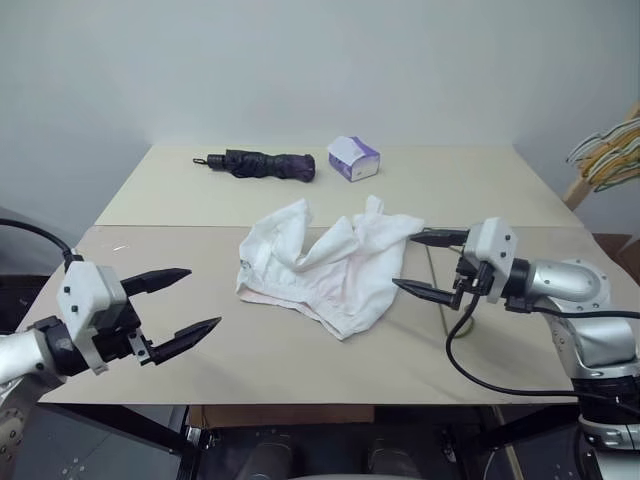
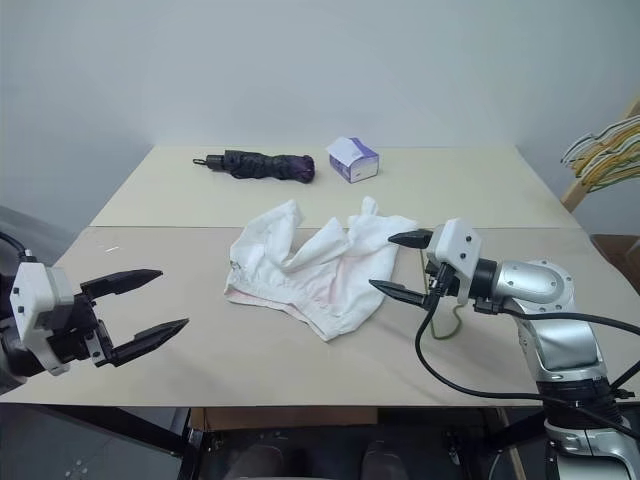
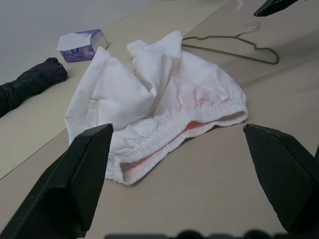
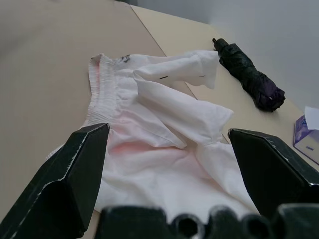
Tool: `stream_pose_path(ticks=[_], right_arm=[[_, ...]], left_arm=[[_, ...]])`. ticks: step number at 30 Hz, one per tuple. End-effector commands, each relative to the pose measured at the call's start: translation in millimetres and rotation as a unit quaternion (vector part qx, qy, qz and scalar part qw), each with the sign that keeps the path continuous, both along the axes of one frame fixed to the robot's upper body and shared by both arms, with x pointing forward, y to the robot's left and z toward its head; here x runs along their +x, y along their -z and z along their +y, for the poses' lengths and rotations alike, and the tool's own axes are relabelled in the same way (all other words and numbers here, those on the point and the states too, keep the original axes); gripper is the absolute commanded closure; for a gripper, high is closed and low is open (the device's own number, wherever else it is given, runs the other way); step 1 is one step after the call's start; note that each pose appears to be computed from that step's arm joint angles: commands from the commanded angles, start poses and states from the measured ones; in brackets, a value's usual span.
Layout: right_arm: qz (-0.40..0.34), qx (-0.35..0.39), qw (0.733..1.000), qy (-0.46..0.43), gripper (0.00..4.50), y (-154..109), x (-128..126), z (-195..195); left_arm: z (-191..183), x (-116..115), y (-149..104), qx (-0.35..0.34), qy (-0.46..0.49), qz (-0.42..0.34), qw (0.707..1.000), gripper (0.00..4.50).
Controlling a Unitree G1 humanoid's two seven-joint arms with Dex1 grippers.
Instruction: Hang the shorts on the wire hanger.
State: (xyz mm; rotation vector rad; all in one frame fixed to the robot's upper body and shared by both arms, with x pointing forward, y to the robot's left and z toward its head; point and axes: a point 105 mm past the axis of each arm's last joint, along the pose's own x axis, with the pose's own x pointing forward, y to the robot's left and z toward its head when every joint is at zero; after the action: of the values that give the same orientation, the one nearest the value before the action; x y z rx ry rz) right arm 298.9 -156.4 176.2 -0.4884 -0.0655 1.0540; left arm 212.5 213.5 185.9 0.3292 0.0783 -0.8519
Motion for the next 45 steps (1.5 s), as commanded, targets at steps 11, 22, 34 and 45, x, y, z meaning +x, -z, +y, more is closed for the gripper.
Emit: stream_pose_path(ticks=[11,22,34,45], right_arm=[[-0.031,0.007,0.999,-0.003,0.05,-12.3,-3.1,6.0],[0.000,-0.098,0.994,-0.050,0.05,29.3,-17.9,35.2],[0.042,-0.218,0.974,-0.036,0.43,97.4,-13.9,91.5],[0.004,-0.247,0.967,-0.056,3.97,95.6,-9.9,93.6]], left_arm=[[-6.6,6.5,-13.7,0.003,0.013,-0.032,0.999,0.00],[-11.5,7.6,-10.5,-0.005,0.023,-0.028,0.999,0.00],[-14.0,12.8,-12.3,0.000,0.040,-0.028,0.999,0.00],[-15.9,12.0,-8.2,0.000,0.040,-0.029,0.999,0.00]])
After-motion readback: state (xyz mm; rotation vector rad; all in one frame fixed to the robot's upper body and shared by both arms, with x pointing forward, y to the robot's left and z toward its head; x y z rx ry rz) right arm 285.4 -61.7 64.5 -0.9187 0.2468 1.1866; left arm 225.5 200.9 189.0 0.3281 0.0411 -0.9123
